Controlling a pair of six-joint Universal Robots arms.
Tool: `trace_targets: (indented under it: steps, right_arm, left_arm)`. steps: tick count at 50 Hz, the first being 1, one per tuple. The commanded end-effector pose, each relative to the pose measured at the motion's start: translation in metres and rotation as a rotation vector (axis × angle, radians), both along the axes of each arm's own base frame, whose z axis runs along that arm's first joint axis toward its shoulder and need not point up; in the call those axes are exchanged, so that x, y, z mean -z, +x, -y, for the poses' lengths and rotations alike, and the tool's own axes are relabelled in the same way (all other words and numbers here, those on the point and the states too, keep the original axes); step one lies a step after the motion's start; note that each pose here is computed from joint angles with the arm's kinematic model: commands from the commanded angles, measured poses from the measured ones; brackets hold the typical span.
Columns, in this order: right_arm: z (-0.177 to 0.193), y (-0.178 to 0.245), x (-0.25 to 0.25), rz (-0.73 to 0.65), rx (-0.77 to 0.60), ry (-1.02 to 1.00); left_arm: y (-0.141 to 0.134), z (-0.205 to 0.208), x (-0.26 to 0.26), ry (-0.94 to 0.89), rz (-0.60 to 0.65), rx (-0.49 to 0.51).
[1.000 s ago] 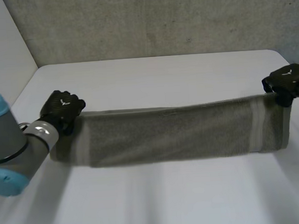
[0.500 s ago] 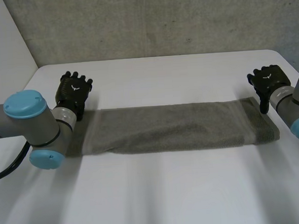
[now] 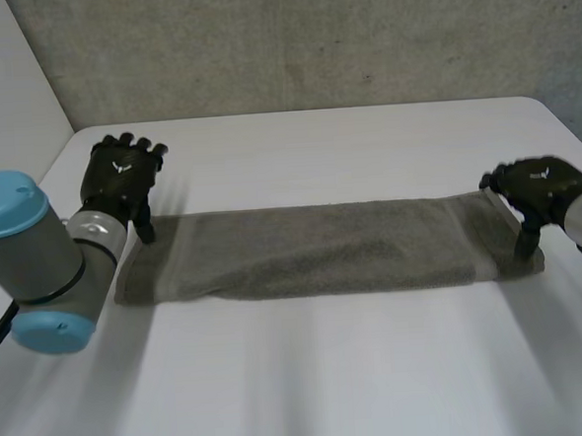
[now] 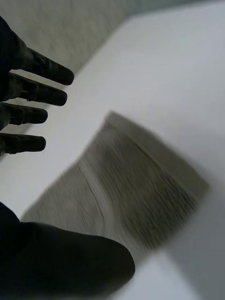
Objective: Fold the towel.
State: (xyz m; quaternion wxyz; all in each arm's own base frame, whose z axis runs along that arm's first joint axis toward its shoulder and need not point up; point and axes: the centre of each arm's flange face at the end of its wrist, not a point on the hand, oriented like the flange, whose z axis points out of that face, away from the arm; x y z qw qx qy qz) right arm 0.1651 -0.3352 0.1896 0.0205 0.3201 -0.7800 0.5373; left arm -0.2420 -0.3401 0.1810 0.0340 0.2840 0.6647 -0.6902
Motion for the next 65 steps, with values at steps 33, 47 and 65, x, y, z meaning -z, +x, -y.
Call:
trace_targets:
  steps: [33, 47, 65]
  right_arm:
    - [0.066, -0.126, -0.002, -0.068, 0.364, -0.16]
    - [0.056, -0.005, -0.05, -0.184, 0.04, -0.339]
    - [-0.097, 0.239, 0.004, 0.006, -0.616, -0.413]
  left_arm:
    - [0.004, -0.043, 0.004, 0.183, -0.19, 0.09]
    - [0.003, -0.039, -0.007, 0.147, -0.198, 0.092]
    - [-0.003, -0.035, -0.026, 0.087, -0.217, 0.094]
